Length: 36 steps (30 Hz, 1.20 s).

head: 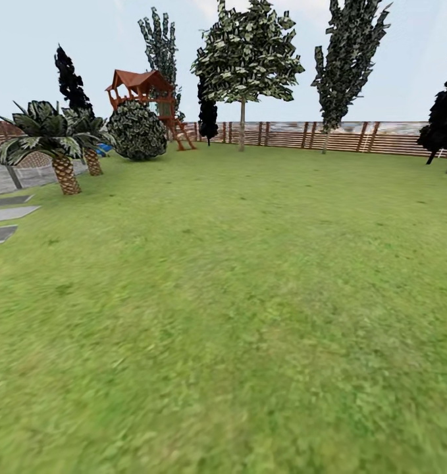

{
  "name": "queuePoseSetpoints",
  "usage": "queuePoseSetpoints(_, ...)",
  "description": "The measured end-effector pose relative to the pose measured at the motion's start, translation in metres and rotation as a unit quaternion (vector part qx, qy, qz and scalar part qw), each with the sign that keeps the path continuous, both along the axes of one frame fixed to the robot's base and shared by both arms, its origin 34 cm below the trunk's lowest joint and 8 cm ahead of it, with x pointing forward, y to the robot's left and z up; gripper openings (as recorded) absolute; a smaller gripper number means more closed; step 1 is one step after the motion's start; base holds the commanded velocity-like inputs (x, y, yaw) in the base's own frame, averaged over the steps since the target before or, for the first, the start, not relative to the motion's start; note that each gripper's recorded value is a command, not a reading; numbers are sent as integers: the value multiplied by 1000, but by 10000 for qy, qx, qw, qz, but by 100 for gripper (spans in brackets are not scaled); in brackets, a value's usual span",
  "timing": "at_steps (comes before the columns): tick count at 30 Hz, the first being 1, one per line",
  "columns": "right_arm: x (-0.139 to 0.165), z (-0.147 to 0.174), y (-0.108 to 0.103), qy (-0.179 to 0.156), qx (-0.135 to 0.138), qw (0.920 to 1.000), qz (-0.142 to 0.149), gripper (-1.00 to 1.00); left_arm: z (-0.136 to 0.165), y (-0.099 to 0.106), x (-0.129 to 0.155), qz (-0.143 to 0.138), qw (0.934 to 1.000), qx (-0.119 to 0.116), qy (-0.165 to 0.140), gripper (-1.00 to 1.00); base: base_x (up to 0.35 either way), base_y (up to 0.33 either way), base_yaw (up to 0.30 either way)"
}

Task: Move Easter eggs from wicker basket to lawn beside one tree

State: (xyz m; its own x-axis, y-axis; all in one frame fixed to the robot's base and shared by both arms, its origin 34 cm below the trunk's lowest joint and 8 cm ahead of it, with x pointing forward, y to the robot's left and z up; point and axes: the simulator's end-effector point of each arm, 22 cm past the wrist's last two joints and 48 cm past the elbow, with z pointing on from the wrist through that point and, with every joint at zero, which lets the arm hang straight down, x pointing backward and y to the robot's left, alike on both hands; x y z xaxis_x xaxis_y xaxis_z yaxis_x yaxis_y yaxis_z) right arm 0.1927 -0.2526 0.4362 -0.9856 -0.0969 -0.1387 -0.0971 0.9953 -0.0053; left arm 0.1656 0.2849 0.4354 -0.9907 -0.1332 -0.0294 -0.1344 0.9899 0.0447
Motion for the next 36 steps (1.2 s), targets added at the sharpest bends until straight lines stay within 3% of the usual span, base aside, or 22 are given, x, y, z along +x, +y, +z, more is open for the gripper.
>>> queuePoseSetpoints(36,-2,0,0,30,0,10000,1,100,0,0,-2,2,10000,1,30,100,324,0,0)
